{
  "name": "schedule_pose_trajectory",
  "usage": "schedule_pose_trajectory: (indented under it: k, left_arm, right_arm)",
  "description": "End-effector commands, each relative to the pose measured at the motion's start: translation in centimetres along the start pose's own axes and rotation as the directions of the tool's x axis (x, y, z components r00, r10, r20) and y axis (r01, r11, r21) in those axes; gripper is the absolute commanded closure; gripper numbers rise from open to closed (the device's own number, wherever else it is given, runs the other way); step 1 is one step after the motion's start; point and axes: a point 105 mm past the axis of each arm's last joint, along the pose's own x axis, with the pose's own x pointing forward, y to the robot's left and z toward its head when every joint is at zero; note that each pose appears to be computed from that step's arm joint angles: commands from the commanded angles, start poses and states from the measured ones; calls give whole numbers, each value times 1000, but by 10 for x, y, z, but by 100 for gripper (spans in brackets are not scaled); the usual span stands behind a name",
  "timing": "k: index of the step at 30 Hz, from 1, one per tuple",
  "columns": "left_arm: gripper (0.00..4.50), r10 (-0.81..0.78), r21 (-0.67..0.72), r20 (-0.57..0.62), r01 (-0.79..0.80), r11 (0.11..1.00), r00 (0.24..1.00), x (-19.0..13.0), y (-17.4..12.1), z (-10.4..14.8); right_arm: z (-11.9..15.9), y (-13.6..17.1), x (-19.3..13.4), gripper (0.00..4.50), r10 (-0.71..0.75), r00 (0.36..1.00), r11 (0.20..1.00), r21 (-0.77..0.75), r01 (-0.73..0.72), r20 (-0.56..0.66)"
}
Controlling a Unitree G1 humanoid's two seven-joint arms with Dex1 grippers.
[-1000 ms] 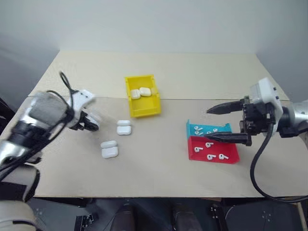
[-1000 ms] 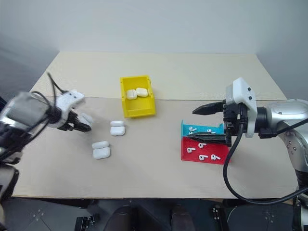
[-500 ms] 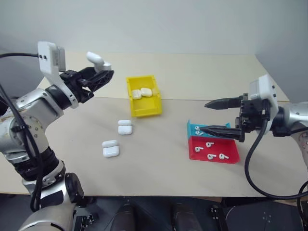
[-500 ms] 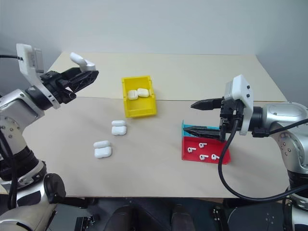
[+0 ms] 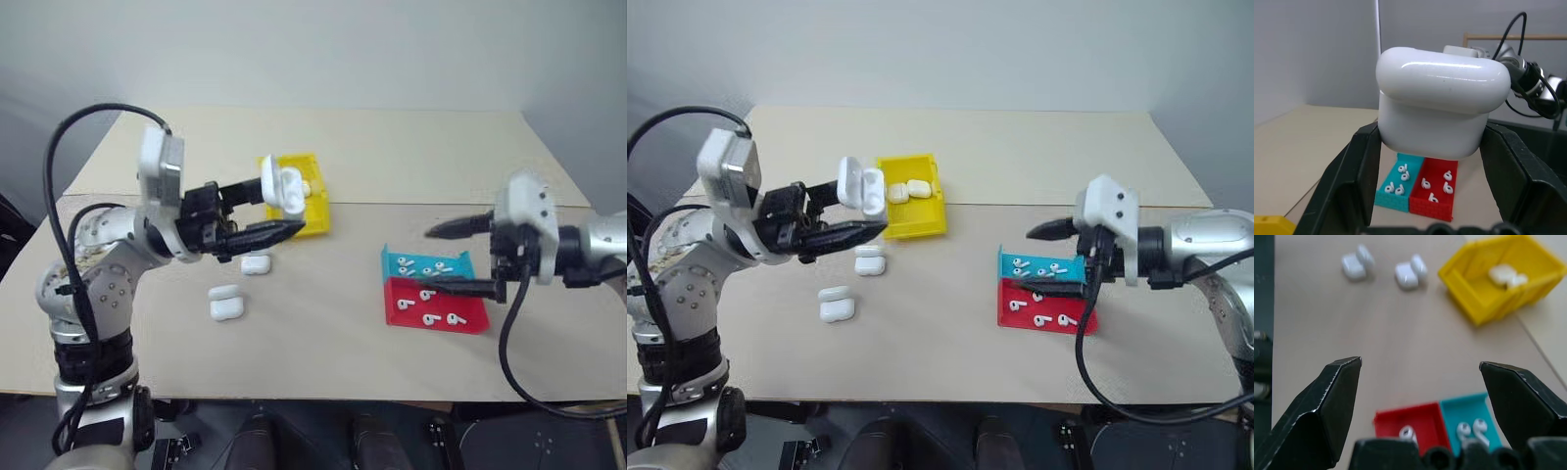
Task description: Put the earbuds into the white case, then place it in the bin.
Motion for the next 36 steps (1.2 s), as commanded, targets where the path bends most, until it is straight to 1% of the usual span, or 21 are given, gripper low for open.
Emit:
schedule_pose_trajectory:
  k: [1, 5, 6, 8, 12, 13, 19, 23, 28, 36]
  left_arm:
    - [173, -76, 50, -28, 77, 996, 997, -3, -10, -1]
    - [173, -83, 49, -27, 84, 995, 996, -4, -12, -5]
    - [173, -77, 47, -21, 78, 996, 997, -3, -13, -6]
    - [173, -75, 42, -7, 75, 996, 997, 0, -14, -7]
    - [173, -96, 31, -20, 96, 995, 995, 2, -22, -14]
    - [173, -102, 28, -22, 102, 994, 995, 3, -24, -15]
    - [173, -107, 26, -41, 109, 994, 993, 7, -31, -25]
    - [173, -108, 25, -41, 109, 994, 993, 9, -33, -28]
    - [173, -103, 20, -36, 104, 994, 994, 10, -33, -30]
    - [173, -91, 20, -35, 91, 996, 995, 10, -32, -31]
  right_arm:
    - [-6, 1, -7, 0, -26, 991, 998, -62, 18, -133]
    - [-18, 3, -8, 0, -17, 972, 998, -68, 1, -235]
    - [-23, 2, -7, 19, -19, 964, 997, -75, -1, -265]
    - [-31, 2, -7, 65, -21, 948, 995, -94, -9, -318]
    - [-47, -3, -6, 198, -56, 916, 994, -112, 13, -398]
    - [-51, -4, -6, 224, -57, 907, 994, -109, 12, -416]
    - [-71, 2, -6, 224, -4, 866, 995, -87, -46, -500]
    - [-86, -3, -4, 224, -20, 847, 997, -78, -25, -532]
    - [-101, -6, 8, 224, -11, 839, 998, -60, -26, -545]
    - [-112, -13, 17, 224, -13, 831, 998, -59, -23, -556]
